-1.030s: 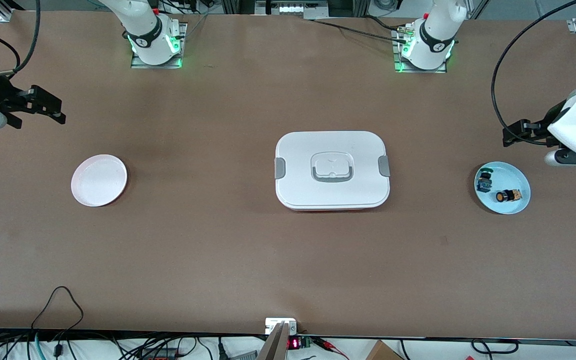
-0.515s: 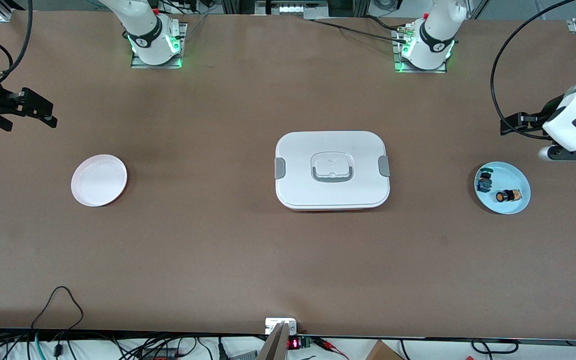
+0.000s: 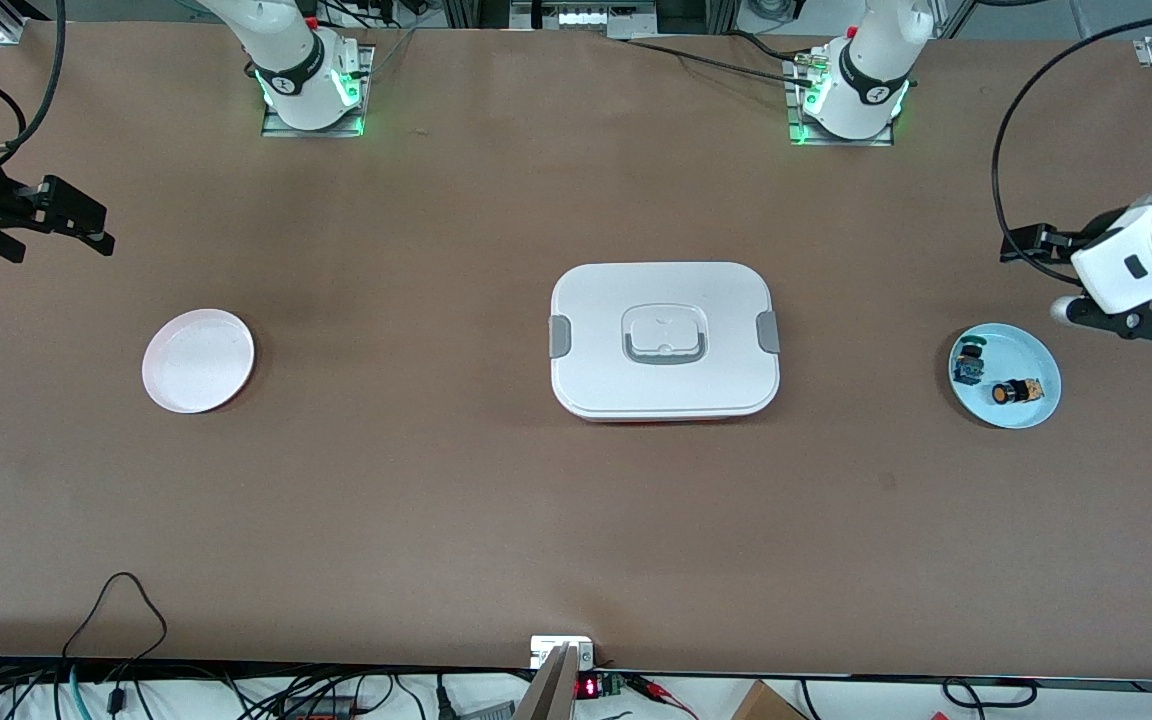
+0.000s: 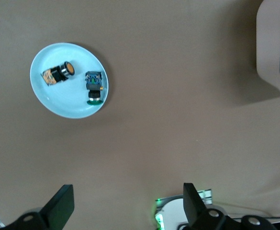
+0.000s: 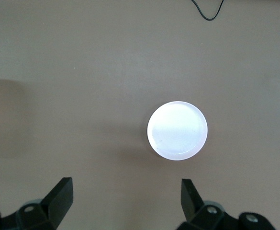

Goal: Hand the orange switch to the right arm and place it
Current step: 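Move the left gripper down over the orange switch on the blue plate, then close the left gripper on the orange switch, then lift the orange switch with the left gripper toward the container, then hold the switch with the left gripper while the right gripper approaches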

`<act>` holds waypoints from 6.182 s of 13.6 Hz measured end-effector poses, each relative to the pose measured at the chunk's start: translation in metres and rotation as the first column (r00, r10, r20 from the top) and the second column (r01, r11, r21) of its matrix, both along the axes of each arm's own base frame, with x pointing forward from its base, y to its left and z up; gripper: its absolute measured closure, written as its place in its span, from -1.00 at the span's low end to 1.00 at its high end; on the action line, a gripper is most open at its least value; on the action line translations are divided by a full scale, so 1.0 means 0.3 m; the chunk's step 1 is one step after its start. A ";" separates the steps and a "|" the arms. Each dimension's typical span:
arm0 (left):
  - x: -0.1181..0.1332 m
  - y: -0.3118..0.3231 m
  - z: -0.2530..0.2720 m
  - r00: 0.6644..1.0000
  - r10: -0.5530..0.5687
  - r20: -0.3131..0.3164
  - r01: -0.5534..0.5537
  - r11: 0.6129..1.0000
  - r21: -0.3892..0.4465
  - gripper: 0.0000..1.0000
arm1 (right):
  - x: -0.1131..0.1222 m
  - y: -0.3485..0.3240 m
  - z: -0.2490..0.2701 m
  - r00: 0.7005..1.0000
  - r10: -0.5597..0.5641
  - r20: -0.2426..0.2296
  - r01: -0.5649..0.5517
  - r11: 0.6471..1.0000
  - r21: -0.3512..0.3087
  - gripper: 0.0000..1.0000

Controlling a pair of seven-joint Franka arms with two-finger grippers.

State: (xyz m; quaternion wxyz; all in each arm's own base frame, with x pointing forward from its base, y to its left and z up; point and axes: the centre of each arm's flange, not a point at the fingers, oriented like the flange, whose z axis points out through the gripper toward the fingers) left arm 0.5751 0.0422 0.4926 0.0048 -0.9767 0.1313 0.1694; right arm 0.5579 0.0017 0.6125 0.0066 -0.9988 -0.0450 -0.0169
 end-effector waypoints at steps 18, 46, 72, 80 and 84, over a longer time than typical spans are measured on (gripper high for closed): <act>0.029 0.530 -0.878 0.894 0.243 0.377 -0.281 0.958 0.049 -1.00 | 0.002 -0.133 0.049 0.997 -0.070 0.030 0.070 0.998 0.000 -1.00; 0.161 0.525 -0.736 0.974 0.216 0.071 -0.210 0.974 -0.079 -0.44 | 0.051 -0.124 -0.021 0.998 -0.067 0.016 0.067 0.998 -0.006 -1.00; 0.234 -1.028 -0.210 0.633 0.060 0.772 0.773 -0.002 -0.634 -0.44 | 0.048 -0.056 -0.006 0.996 0.089 0.027 -0.090 0.996 0.025 -1.00; 0.081 -1.240 -0.302 0.554 0.195 0.810 0.828 -0.021 -0.561 -0.44 | 0.136 0.297 -0.208 0.984 0.119 -0.131 0.028 0.626 0.780 -1.00; 0.086 -1.225 -0.296 0.547 0.197 0.814 0.831 -0.014 -0.555 -0.44 | 0.208 0.444 -0.398 0.968 0.059 -0.246 0.213 0.331 0.919 -1.00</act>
